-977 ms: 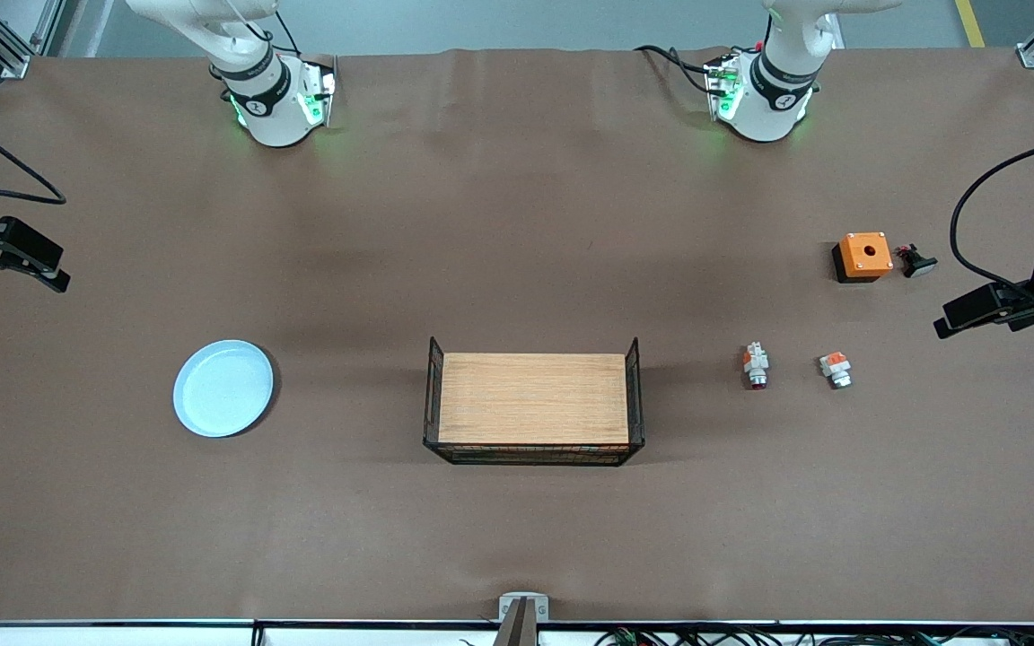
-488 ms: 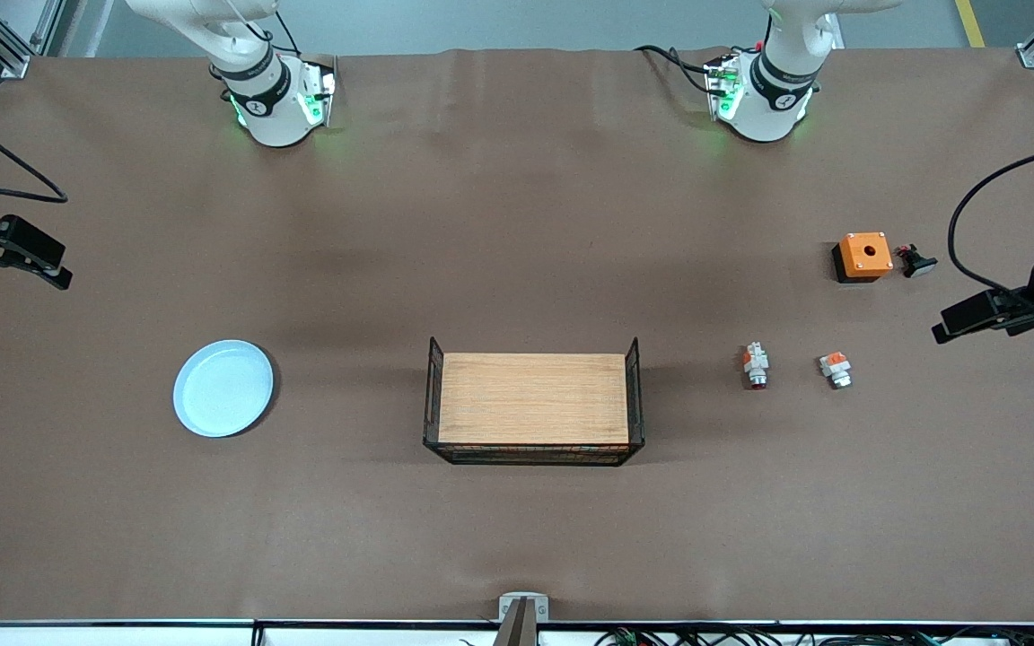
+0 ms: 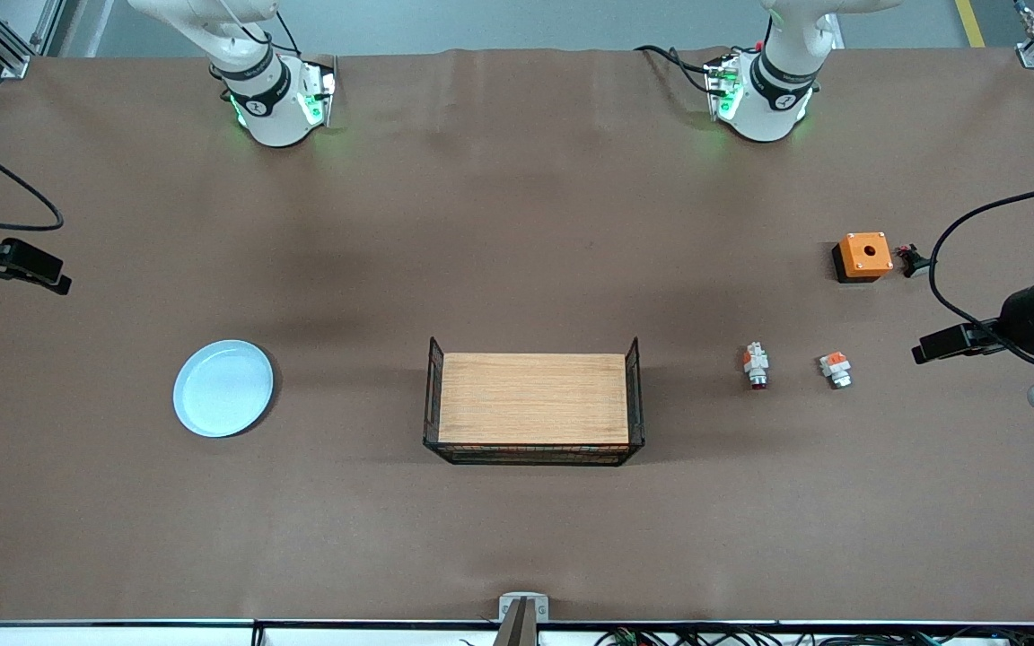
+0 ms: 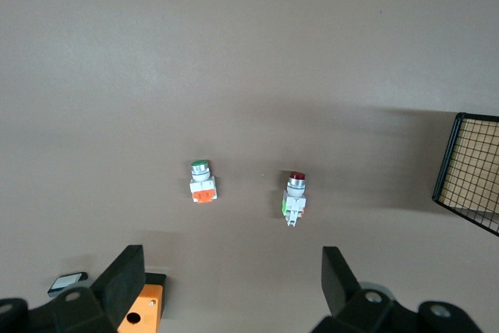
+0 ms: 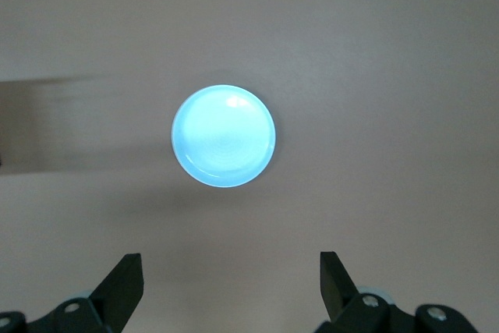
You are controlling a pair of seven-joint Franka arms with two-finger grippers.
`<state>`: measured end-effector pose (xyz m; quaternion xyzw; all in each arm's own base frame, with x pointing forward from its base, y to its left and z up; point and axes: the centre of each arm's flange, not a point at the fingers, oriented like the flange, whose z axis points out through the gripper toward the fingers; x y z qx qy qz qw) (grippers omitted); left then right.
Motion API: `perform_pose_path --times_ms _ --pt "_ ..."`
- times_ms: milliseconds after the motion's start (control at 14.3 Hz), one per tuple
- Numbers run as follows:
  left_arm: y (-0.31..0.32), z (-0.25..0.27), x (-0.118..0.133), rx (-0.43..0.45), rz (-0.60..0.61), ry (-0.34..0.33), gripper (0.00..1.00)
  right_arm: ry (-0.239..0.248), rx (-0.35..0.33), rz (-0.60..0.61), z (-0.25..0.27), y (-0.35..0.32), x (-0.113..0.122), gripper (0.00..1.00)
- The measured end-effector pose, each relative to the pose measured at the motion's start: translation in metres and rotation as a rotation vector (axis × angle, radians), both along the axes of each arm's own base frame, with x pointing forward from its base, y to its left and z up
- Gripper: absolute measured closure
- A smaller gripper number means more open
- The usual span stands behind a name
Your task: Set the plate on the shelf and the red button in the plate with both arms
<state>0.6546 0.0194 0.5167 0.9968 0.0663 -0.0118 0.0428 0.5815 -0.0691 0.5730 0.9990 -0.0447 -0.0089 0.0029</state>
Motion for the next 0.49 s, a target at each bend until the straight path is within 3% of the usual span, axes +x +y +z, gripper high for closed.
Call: perform_pose_path --times_ms 488 --pt "0.001 0.007 0.000 0.001 0.002 -0.014 0.00 -0.026 -0.004 0.016 -0.126 -0.063 -0.020 0.00"
